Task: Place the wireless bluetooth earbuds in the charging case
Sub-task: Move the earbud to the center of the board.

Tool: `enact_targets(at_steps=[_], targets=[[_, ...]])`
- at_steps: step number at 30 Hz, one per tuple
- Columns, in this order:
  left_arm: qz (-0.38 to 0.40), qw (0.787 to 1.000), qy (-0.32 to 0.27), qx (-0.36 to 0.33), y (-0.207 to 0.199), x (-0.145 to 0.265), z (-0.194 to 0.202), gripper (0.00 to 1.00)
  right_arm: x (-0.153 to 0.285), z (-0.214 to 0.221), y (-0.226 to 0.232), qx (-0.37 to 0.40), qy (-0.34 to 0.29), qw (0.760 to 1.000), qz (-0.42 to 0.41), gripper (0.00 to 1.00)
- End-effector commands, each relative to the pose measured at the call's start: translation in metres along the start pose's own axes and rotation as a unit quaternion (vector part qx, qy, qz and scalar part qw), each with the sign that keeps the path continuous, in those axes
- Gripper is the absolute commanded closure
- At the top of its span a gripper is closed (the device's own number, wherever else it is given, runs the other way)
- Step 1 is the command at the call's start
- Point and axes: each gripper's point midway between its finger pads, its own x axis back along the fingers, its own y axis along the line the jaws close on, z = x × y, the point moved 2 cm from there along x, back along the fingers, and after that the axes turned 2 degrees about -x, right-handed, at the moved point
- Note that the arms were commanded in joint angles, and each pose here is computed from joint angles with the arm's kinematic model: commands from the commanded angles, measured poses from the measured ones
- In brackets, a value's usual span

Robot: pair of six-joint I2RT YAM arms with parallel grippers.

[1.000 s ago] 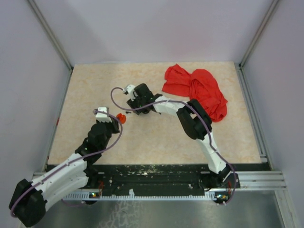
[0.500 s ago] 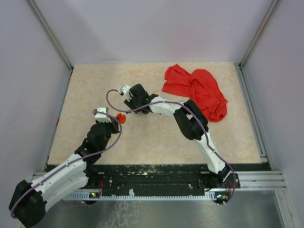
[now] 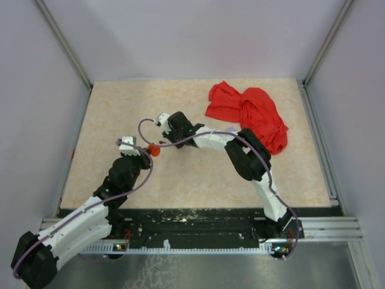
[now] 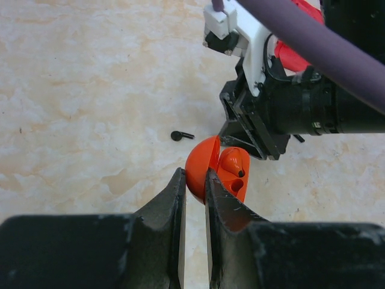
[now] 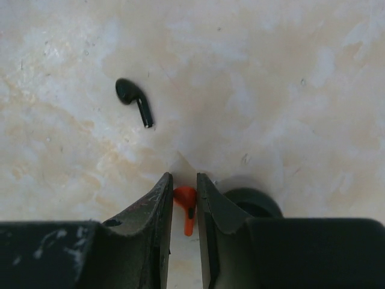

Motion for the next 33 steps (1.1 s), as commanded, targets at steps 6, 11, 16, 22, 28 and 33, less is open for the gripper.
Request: enact_targets(at_steps=[6, 11, 16, 22, 28, 33], targets=[[0.043, 0.999, -0.004, 0.004, -0.012, 0.001, -0.001, 1.0, 0.054, 0.049, 0.023, -0.033, 0.056, 0.998, -0.004, 0.8], [0.075, 0.997, 0.004, -0.003, -0.023, 0.0, 0.001, 1.0, 0.084, 0.082, 0.03, -0.052, 0.086, 0.995, 0.001, 0.8], [0.094, 0.996, 0.006, -0.006, -0.03, -0.001, 0.001, 1.0, 0.112, 0.109, 0.033, -0.075, 0.107, 0.991, 0.015, 0.8], [0.101, 0.995, 0.007, -0.006, -0.033, -0.001, 0.0, 1.0, 0.134, 0.129, 0.036, -0.086, 0.128, 0.988, 0.02, 0.78], [0.108, 0.994, 0.007, -0.007, -0.036, -0.001, -0.002, 1.0, 0.139, 0.134, 0.035, -0.095, 0.149, 0.984, 0.03, 0.73], [0.11, 0.994, 0.008, -0.006, -0.036, 0.0, -0.002, 1.0, 0.14, 0.134, 0.034, -0.09, 0.167, 0.981, 0.04, 0.69]])
